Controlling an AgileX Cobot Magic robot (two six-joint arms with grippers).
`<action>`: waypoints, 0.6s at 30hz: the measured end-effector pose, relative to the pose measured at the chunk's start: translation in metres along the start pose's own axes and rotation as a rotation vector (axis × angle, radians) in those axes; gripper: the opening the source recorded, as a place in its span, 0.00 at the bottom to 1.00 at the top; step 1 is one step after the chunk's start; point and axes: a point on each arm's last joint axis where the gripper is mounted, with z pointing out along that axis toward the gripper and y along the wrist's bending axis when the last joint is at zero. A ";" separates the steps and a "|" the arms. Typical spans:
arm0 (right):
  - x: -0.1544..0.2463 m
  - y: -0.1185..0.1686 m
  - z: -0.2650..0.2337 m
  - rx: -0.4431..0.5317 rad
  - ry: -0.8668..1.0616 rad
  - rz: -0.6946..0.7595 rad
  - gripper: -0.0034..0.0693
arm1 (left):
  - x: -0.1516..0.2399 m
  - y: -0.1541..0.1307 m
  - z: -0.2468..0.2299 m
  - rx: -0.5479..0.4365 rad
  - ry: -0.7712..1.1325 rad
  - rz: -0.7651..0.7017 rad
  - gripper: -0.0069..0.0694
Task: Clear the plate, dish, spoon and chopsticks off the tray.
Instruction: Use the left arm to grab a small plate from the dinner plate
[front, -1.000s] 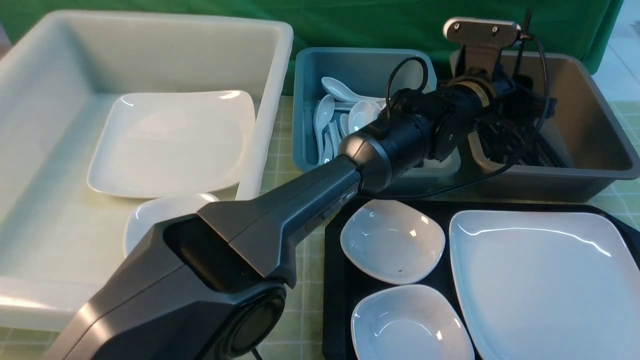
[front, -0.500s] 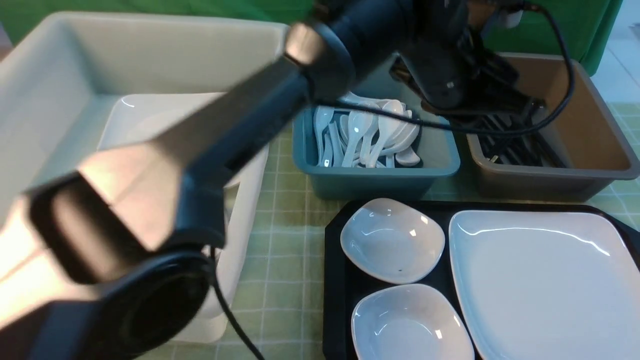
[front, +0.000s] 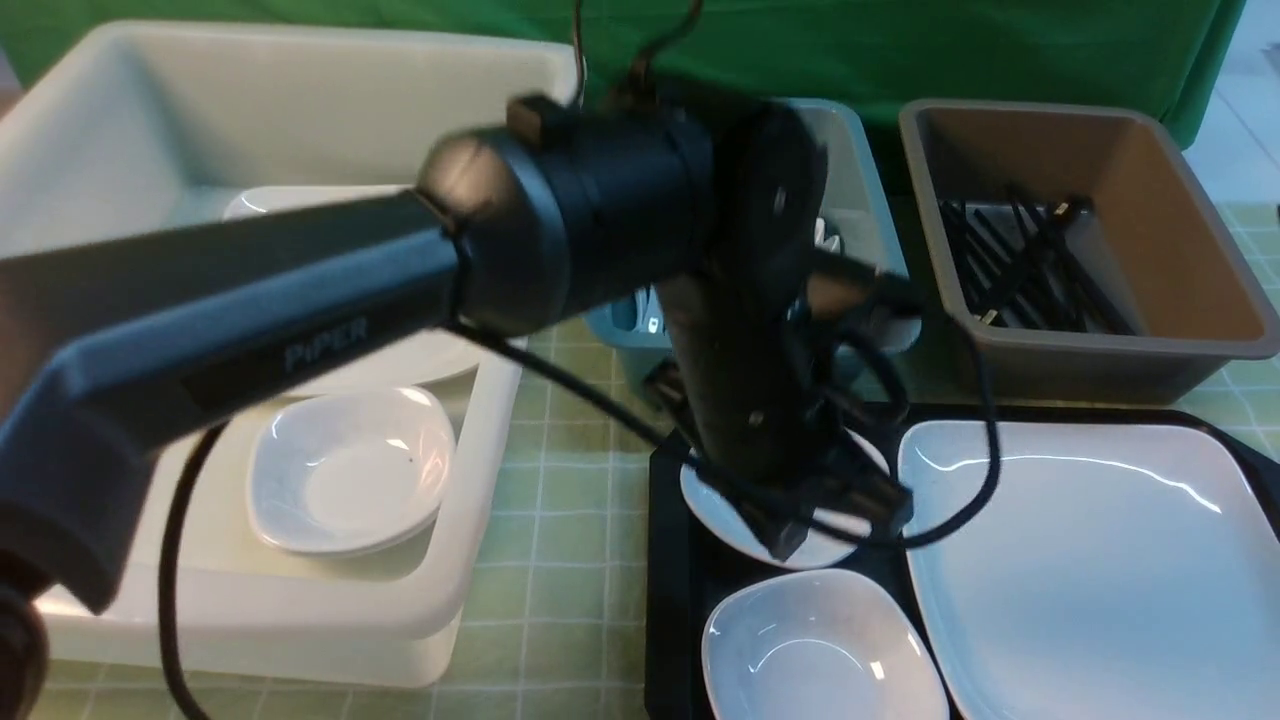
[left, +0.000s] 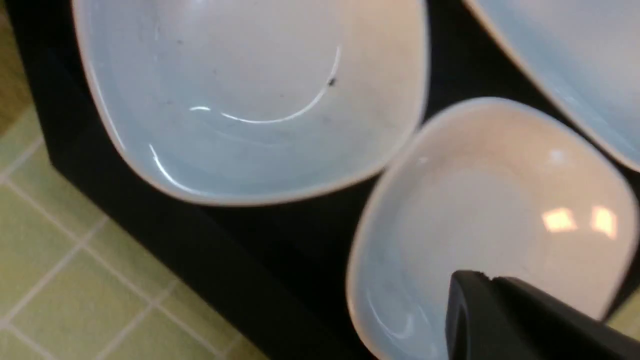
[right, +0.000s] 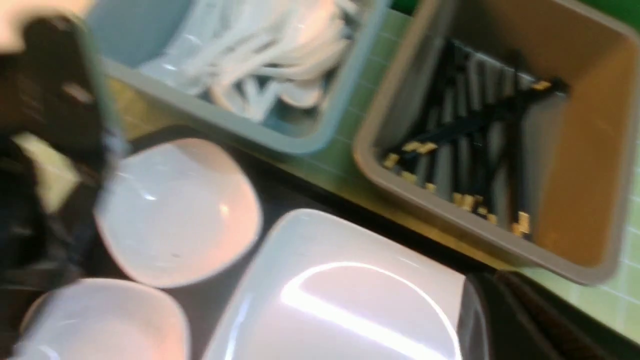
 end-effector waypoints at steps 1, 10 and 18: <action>0.000 0.002 0.000 -0.022 -0.005 0.002 0.04 | 0.000 0.001 0.006 -0.009 -0.009 0.026 0.21; -0.001 0.004 0.000 -0.048 -0.014 0.004 0.04 | 0.003 0.010 0.047 -0.065 0.075 0.084 0.69; 0.000 0.005 0.000 -0.055 -0.004 -0.015 0.04 | 0.008 0.011 0.080 -0.041 0.156 0.066 0.75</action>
